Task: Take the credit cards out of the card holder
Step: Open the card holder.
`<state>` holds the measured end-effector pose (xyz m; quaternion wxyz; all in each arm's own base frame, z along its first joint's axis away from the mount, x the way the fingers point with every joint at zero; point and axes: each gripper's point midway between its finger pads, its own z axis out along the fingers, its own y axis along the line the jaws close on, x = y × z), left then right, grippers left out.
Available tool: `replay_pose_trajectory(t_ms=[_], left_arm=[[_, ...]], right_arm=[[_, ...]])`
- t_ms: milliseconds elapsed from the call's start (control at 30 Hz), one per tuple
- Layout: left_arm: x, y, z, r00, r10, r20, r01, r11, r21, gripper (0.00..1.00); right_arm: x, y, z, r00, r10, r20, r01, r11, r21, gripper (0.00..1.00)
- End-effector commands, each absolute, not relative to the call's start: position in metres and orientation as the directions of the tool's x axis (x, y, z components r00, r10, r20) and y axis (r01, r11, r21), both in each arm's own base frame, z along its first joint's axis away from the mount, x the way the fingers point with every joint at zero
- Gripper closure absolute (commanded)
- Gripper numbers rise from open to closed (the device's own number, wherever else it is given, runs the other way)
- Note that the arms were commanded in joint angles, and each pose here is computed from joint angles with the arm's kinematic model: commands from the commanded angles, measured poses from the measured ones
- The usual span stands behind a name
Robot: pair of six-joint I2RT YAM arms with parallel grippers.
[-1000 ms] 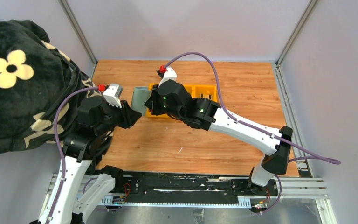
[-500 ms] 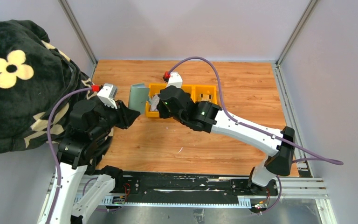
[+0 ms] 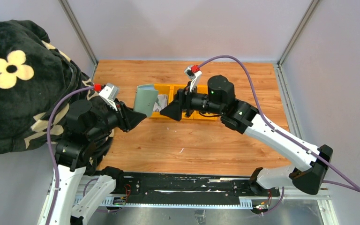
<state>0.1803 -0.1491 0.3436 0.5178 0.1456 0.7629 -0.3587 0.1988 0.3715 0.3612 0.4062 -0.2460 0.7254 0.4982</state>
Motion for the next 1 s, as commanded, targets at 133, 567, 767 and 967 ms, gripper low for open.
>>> replay_pose_trajectory(t_ms=[133, 567, 767, 967], left_arm=[[0.164, -0.165, 0.376, -0.372, -0.167, -0.913, 0.704, 0.590, -0.395, 1.00], [0.149, -0.169, 0.383, -0.366, -0.162, -0.916, 0.744, 0.541, -0.393, 1.00], [0.144, -0.173, 0.385, -0.379, -0.156, -0.912, 0.761, 0.508, -0.403, 1.00], [0.137, -0.175, 0.390, -0.379, -0.156, -0.912, 0.776, 0.482, -0.406, 1.00]], right_arm=[[0.145, 0.381, 0.402, -0.409, 0.067, -0.910, -0.907, 0.082, 0.414, 0.21], [0.195, 0.382, 0.376, -0.434, -0.014, -0.901, -0.835, 0.381, 0.396, 0.35], [0.180, 0.378, 0.383, -0.417, -0.026, -0.908, -0.872, 0.293, 0.392, 0.51], [0.171, 0.377, 0.386, -0.413, -0.042, -0.910, -0.885, 0.254, 0.390, 0.62]])
